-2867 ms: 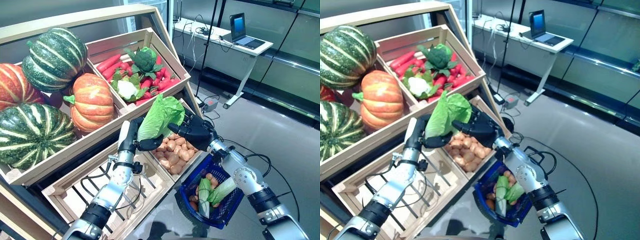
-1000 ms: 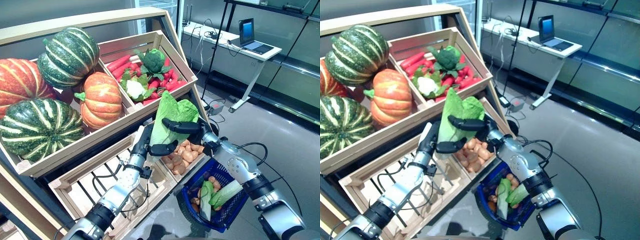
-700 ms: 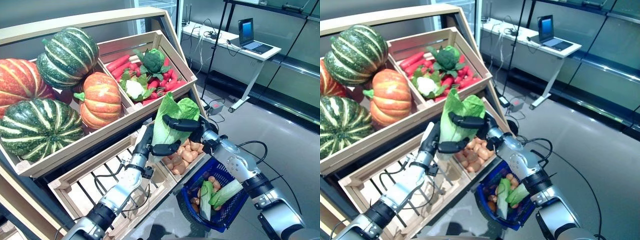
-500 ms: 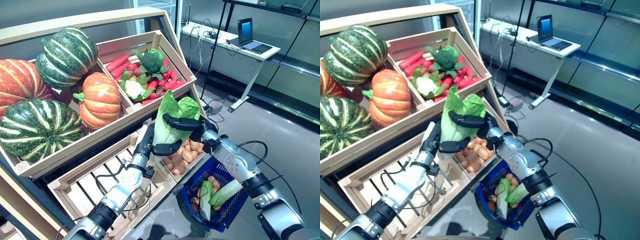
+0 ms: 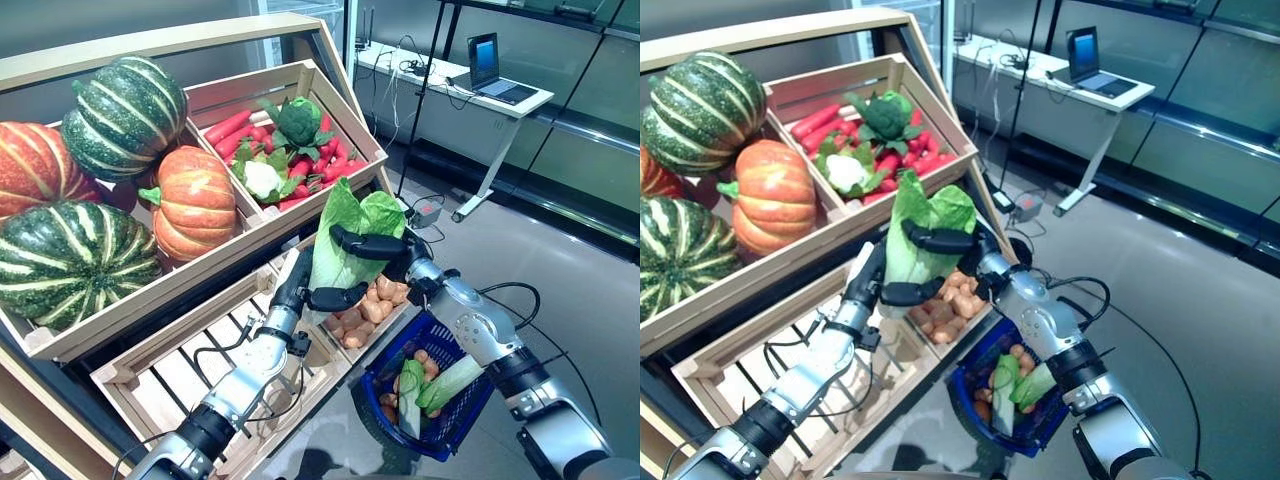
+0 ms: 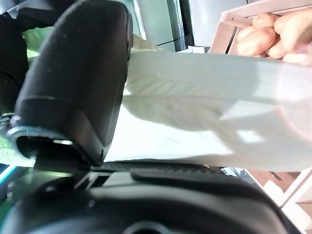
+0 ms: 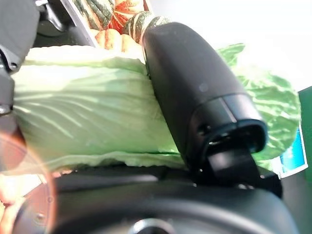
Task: Put vegetables into the basket
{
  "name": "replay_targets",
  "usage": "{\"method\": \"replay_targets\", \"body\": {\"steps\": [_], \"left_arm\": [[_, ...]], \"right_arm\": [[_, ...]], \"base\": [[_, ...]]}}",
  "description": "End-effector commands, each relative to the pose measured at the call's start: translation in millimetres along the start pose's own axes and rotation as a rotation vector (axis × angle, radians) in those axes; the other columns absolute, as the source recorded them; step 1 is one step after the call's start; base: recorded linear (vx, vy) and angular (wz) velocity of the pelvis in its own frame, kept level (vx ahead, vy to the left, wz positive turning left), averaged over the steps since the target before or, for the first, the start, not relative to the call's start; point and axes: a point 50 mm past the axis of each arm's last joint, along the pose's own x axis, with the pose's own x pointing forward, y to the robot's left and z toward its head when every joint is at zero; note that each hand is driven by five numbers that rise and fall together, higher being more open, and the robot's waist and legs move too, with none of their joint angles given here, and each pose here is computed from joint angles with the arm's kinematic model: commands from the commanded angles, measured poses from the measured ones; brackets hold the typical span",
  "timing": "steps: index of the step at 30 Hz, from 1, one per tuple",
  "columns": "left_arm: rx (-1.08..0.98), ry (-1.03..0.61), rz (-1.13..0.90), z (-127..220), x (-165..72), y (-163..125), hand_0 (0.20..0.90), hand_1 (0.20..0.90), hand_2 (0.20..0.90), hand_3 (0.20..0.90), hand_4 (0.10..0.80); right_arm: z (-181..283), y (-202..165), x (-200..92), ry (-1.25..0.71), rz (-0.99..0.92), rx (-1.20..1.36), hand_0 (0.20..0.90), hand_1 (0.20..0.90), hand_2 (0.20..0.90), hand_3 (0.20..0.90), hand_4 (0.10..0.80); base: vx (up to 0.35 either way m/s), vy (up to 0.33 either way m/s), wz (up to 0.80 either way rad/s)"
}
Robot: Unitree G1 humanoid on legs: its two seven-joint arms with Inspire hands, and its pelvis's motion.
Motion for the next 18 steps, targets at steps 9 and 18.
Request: {"method": "replay_targets", "body": {"steps": [9,18], "left_arm": [[0.188,0.012,0.160,-13,7,47,0.900,0.900,0.900,0.900,0.800],[0.240,0.236,0.182,-56,-14,59,0.900,0.900,0.900,0.900,0.800]], "right_arm": [[78,-26,-30,-0.397,-0.055,-0.092,0.300,0.300,0.300,0.300,0.400],[80,-49,-48,-0.411,-0.152,-0.145,0.300,0.300,0.300,0.300,0.400]], "base": [[-0.001,-0.002,-0.05],[-0.003,-0.002,-0.03]]}}
